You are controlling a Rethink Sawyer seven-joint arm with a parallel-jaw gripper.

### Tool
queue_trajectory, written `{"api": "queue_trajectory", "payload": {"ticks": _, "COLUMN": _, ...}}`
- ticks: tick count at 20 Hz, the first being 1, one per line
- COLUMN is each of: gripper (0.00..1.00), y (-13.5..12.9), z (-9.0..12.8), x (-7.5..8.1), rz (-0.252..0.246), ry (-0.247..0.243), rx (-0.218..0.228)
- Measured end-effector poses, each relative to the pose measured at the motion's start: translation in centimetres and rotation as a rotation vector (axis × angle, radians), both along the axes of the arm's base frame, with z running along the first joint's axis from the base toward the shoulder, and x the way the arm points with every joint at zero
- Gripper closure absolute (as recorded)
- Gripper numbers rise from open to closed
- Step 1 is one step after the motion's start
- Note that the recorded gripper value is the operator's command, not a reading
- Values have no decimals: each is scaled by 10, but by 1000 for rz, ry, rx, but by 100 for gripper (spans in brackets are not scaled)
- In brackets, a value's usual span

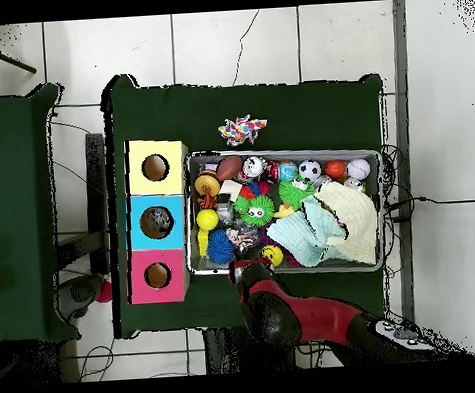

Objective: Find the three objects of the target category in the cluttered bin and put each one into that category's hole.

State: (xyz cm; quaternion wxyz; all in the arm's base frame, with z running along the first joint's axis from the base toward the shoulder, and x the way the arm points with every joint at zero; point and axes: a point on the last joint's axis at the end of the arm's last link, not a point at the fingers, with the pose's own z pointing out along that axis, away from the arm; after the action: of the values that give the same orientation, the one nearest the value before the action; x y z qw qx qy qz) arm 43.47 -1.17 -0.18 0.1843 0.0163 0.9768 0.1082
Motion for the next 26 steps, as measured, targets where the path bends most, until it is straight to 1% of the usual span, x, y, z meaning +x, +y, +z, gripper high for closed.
{"api": "queue_trajectory", "payload": {"ticks": 4, "gripper": 100, "y": 1, "z": 6, "x": 3, "rz": -4, "ry": -17, "rx": -7}}
{"api": "queue_trajectory", "payload": {"ticks": 6, "gripper": 100, "y": 0, "z": 13, "x": 7, "rz": -7, "ry": -27, "rx": -18}}
{"api": "queue_trajectory", "payload": {"ticks": 9, "gripper": 100, "y": -2, "z": 23, "x": 15, "rz": -7, "ry": -45, "rx": -41}}
{"api": "queue_trajectory", "payload": {"ticks": 11, "gripper": 100, "y": -10, "z": 39, "x": 27, "rz": -5, "ry": -53, "rx": -75}}
{"api": "queue_trajectory", "payload": {"ticks": 12, "gripper": 100, "y": -14, "z": 45, "x": 30, "rz": -1, "ry": -45, "rx": -91}}
{"api": "queue_trajectory", "payload": {"ticks": 14, "gripper": 100, "y": -24, "z": 56, "x": 32, "rz": 12, "ry": -12, "rx": -123}}
{"api": "queue_trajectory", "payload": {"ticks": 16, "gripper": 100, "y": -30, "z": 61, "x": 34, "rz": 19, "ry": 17, "rx": -145}}
{"api": "queue_trajectory", "payload": {"ticks": 17, "gripper": 100, "y": -39, "z": 67, "x": 36, "rz": 24, "ry": 52, "rx": -168}}
{"api": "queue_trajectory", "payload": {"ticks": 18, "gripper": 100, "y": -45, "z": 70, "x": 39, "rz": 26, "ry": 73, "rx": -181}}
{"api": "queue_trajectory", "payload": {"ticks": 21, "gripper": 100, "y": -58, "z": 81, "x": 45, "rz": 25, "ry": 112, "rx": -208}}
{"api": "queue_trajectory", "payload": {"ticks": 23, "gripper": 100, "y": -68, "z": 89, "x": 53, "rz": 23, "ry": 126, "rx": -226}}
{"api": "queue_trajectory", "payload": {"ticks": 26, "gripper": 100, "y": -81, "z": 100, "x": 63, "rz": 19, "ry": 123, "rx": -253}}
